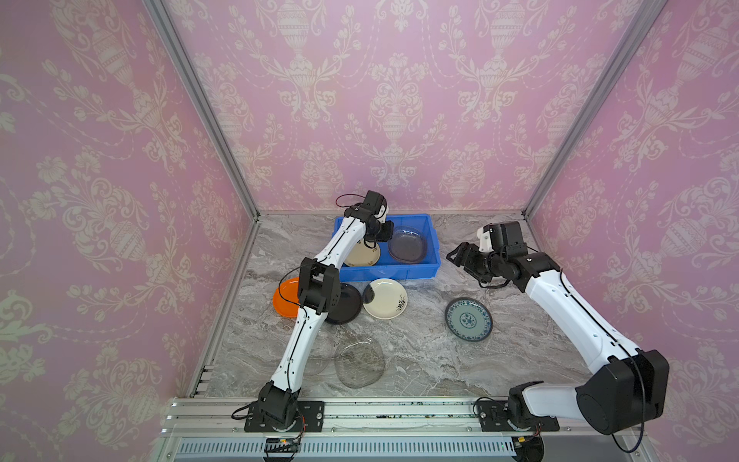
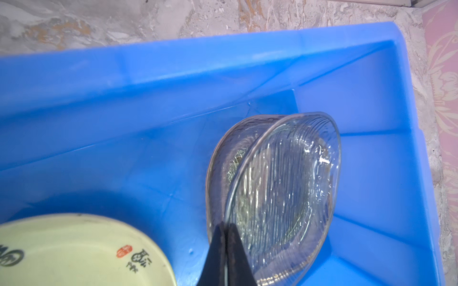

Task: Place the plates into the plastic bin on the countertop
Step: Place the plate in the plastic bin.

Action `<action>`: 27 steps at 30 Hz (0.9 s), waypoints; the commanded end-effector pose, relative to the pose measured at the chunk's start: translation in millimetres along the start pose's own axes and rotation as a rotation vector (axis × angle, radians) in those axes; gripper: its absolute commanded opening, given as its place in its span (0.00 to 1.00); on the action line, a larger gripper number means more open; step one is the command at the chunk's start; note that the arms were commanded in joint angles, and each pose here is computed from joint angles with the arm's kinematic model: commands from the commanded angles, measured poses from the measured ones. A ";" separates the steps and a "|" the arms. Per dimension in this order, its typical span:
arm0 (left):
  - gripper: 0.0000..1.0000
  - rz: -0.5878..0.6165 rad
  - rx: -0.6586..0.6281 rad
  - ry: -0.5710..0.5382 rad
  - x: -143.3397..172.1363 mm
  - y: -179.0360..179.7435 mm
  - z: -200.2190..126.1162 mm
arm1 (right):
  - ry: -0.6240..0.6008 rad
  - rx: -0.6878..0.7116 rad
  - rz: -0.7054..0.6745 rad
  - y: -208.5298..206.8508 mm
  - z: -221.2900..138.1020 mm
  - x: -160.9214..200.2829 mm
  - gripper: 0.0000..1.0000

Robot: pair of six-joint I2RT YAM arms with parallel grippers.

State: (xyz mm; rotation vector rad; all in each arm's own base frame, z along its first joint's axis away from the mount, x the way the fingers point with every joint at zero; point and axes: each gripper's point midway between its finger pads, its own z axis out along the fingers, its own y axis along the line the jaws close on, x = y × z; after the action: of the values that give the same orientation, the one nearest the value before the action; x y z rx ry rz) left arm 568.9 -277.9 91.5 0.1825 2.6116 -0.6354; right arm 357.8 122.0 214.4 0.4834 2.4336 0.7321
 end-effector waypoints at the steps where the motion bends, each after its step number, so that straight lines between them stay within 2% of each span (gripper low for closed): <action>1: 0.01 0.025 0.012 -0.018 -6.7 2.3 3.0 | 0.011 0.011 0.025 -8.9 4.4 4.5 0.74; 2: 0.06 0.025 0.019 -0.019 -6.9 1.3 4.1 | 0.013 0.012 0.026 -9.4 4.7 4.9 0.74; 4: 0.28 0.022 0.032 -0.020 -7.2 -0.4 6.4 | 0.015 0.014 0.026 -10.2 5.0 5.7 0.74; 8: 0.50 0.026 0.035 -0.021 -7.0 -1.5 7.6 | 0.016 0.015 0.029 -10.7 5.0 6.3 0.74; 13: 0.51 0.029 0.018 -0.016 -5.4 1.8 8.0 | 0.015 0.016 0.028 -10.6 5.0 6.1 0.74; 17: 0.48 0.034 0.027 -0.030 -10.1 -3.2 -0.2 | 0.023 -0.012 0.015 -4.8 7.1 8.0 0.74; 21: 0.51 0.065 0.023 -0.111 -29.1 -18.2 -30.7 | 0.045 -0.030 -0.042 6.0 7.9 19.1 0.72; 27: 0.58 0.084 0.080 -0.266 -55.0 -53.3 -102.2 | 0.127 -0.080 -0.178 30.6 14.1 61.1 0.68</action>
State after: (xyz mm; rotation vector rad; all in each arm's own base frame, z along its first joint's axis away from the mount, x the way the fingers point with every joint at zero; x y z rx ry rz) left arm 564.2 -276.3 116.7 0.1973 2.5463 -0.6486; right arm 338.7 163.1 201.6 0.3156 2.4927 0.7755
